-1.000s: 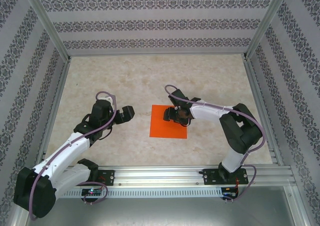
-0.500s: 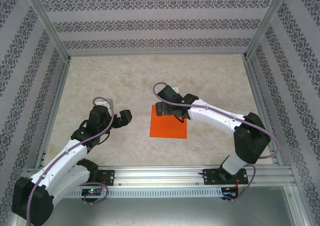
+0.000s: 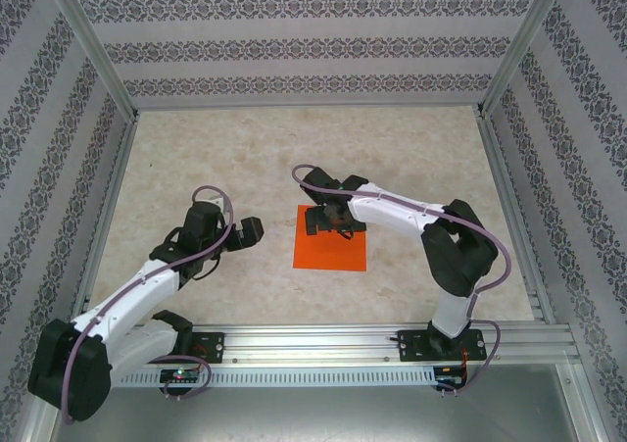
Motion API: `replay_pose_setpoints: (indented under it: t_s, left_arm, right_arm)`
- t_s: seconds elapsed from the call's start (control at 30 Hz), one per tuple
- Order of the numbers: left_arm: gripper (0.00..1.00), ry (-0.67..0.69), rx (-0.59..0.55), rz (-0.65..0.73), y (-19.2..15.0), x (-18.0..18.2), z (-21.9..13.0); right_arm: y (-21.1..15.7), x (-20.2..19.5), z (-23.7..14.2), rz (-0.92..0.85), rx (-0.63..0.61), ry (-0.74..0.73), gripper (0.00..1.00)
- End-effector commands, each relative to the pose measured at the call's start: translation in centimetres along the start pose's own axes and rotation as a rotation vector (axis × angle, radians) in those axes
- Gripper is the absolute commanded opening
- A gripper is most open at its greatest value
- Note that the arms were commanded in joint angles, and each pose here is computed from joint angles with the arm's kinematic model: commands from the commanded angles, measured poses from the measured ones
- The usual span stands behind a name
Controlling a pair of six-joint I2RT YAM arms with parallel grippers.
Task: Fold a paper plane with a square sheet of paper (pick it up from the middle)
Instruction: Fold the square sheet of paper in half at the center of the table.
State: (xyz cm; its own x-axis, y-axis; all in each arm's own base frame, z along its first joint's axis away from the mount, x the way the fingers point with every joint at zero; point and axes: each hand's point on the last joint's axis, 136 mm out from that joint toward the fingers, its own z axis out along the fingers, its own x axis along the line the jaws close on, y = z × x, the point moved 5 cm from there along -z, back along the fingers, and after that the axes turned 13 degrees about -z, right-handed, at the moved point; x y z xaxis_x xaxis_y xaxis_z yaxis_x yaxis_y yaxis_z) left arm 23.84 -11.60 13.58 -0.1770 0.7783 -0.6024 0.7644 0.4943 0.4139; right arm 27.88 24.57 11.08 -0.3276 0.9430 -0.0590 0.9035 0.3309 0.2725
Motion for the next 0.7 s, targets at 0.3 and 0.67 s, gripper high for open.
replay_pose_setpoints:
  t_s: [0.3, 0.67]
  left_arm:
    - [1.0, -0.041, 0.066, 0.029, 1.0, -2.0, 1.5]
    - [1.0, -0.023, 0.101, 0.034, 0.4, -1.5, 1.9]
  right_arm:
    - [-1.7, 1.8, 2.8, 0.187, 0.085, 0.029, 0.95]
    - [-4.0, 2.3, 6.0, -0.022, 0.195, -0.046, 0.95]
